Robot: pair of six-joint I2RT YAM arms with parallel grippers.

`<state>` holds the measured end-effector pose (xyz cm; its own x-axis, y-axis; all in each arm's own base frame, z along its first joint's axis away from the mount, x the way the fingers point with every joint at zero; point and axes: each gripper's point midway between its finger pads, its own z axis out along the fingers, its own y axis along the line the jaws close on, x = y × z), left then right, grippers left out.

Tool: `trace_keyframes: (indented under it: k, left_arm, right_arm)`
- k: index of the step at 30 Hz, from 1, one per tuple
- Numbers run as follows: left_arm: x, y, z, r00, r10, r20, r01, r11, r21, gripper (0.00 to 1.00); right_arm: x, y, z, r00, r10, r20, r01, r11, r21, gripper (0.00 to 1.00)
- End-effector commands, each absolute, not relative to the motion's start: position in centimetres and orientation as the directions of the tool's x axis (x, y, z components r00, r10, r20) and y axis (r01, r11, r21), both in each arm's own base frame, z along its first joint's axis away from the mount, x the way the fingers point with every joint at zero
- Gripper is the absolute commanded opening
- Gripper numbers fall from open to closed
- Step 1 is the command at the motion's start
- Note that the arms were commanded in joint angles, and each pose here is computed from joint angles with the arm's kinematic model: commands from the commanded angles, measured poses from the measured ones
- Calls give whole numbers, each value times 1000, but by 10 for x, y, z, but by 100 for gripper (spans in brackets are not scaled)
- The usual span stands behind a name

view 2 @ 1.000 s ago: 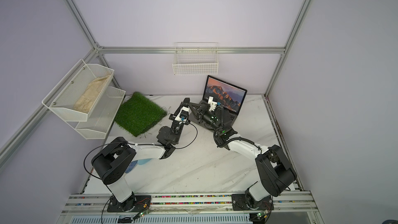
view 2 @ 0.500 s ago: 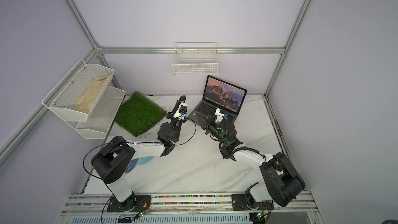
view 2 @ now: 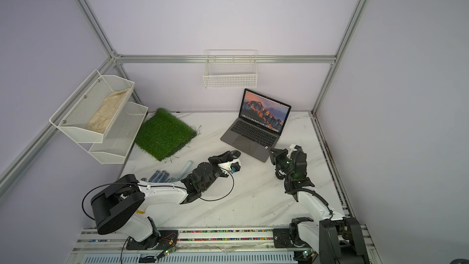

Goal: Insert the wireless mouse receiver into the laptop
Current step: Place the mouse at the center of the board.

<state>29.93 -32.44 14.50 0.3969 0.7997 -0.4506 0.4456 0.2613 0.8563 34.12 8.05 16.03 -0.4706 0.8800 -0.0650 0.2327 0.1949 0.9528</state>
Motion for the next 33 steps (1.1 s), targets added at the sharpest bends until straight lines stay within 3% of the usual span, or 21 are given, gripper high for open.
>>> trace_keyframes:
  k: [1,5,10,12,14,15,23,27,28,30,33]
  left_arm:
    - [283,-313,90,465,873,-146,425,-75,902,1]
    - [272,-319,66,540,841,-25,397,-228,889,6]
    - [254,-323,45,605,796,9,439,-343,830,23]
    - [246,-317,36,602,798,3,496,-377,782,42]
    - [241,-314,35,577,816,-8,550,-382,742,64]
    - [239,-311,34,565,825,-7,574,-388,721,68]
    - [214,-277,45,471,882,-11,704,-368,607,85]
    - [206,-274,75,338,932,-132,795,-208,569,91]
    - [213,-281,101,278,932,-231,805,-95,586,100]
    - [240,-294,135,98,903,-418,824,162,543,100]
    - [313,-302,170,-275,722,-634,737,582,344,100]
  right_arm:
    - [340,83,154,-549,825,-133,236,306,922,0]
    - [349,83,161,-565,805,-180,214,354,911,0]
    - [350,82,168,-567,796,-209,201,380,903,0]
    - [349,80,169,-563,796,-220,203,392,897,0]
    - [348,79,171,-558,797,-230,202,400,894,0]
    - [348,78,171,-556,797,-235,202,404,892,0]
    - [354,72,165,-544,796,-264,226,442,868,0]
    - [361,62,158,-518,801,-302,252,479,841,0]
    - [363,59,156,-511,798,-319,257,496,829,0]
    - [369,53,149,-501,794,-344,277,524,805,0]
    - [379,47,138,-502,781,-373,298,560,773,0]
